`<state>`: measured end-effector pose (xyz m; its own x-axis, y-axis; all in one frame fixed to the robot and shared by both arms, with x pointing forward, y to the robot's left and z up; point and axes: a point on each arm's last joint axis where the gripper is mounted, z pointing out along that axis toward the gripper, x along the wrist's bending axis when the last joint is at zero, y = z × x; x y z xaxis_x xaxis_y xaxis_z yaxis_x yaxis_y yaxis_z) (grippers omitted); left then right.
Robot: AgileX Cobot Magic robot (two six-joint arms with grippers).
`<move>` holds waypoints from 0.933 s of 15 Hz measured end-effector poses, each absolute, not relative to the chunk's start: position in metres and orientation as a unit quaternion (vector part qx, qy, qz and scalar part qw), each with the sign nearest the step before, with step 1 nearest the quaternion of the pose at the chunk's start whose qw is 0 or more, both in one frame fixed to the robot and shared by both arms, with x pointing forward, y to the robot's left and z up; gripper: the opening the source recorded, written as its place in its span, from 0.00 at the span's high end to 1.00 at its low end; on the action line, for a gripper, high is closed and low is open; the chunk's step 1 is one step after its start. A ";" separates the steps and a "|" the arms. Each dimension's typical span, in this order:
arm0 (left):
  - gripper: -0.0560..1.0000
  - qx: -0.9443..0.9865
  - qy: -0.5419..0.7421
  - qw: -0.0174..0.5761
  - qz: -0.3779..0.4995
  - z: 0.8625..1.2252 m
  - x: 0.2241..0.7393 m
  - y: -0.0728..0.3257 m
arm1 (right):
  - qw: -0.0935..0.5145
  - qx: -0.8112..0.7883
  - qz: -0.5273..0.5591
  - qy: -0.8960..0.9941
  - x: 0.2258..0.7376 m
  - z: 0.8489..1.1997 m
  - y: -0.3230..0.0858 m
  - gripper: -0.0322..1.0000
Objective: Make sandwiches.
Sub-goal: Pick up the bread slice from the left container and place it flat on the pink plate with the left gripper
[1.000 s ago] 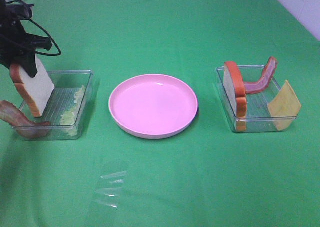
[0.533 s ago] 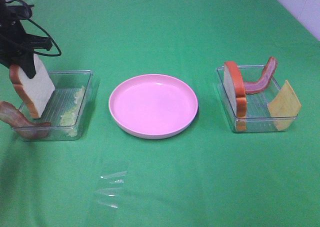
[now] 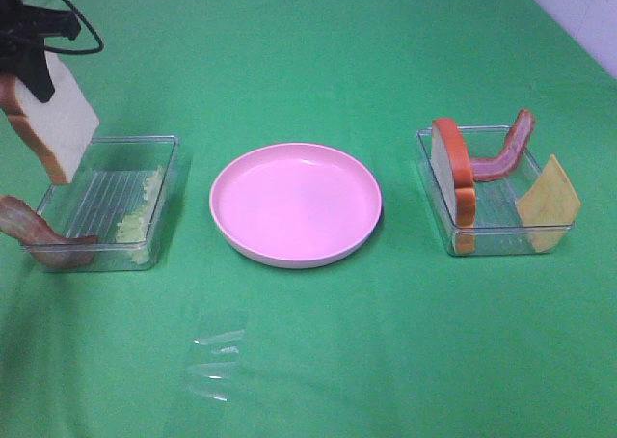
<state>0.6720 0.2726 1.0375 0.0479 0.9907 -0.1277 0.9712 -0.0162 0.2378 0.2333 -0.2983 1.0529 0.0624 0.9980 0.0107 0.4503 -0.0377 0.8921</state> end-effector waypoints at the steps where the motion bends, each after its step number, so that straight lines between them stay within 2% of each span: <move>1: 0.77 0.703 0.687 0.179 0.035 1.068 0.661 0.267 | 0.378 0.623 0.362 0.581 0.233 1.053 -0.298 0.01; 4: 0.77 0.692 0.679 0.247 0.003 1.094 0.651 0.254 | 0.378 0.623 0.362 0.581 0.233 1.053 -0.298 0.01; 6: 0.77 0.690 0.664 0.284 -0.047 1.095 0.650 0.231 | 0.378 0.623 0.362 0.581 0.233 1.053 -0.298 0.01; 9: 0.77 0.698 0.628 0.316 -0.139 1.065 0.656 0.166 | 0.378 0.623 0.362 0.581 0.233 1.053 -0.298 0.01; 14: 0.77 0.672 0.635 0.317 -0.212 0.996 0.671 0.108 | 0.378 0.623 0.362 0.581 0.233 1.053 -0.298 0.01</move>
<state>0.6715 0.1082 0.9965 0.1035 0.7187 -0.6876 0.9875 0.0085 0.1575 0.2333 -0.2983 1.0529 0.0624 0.9980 0.0107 0.4503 -0.0377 0.8921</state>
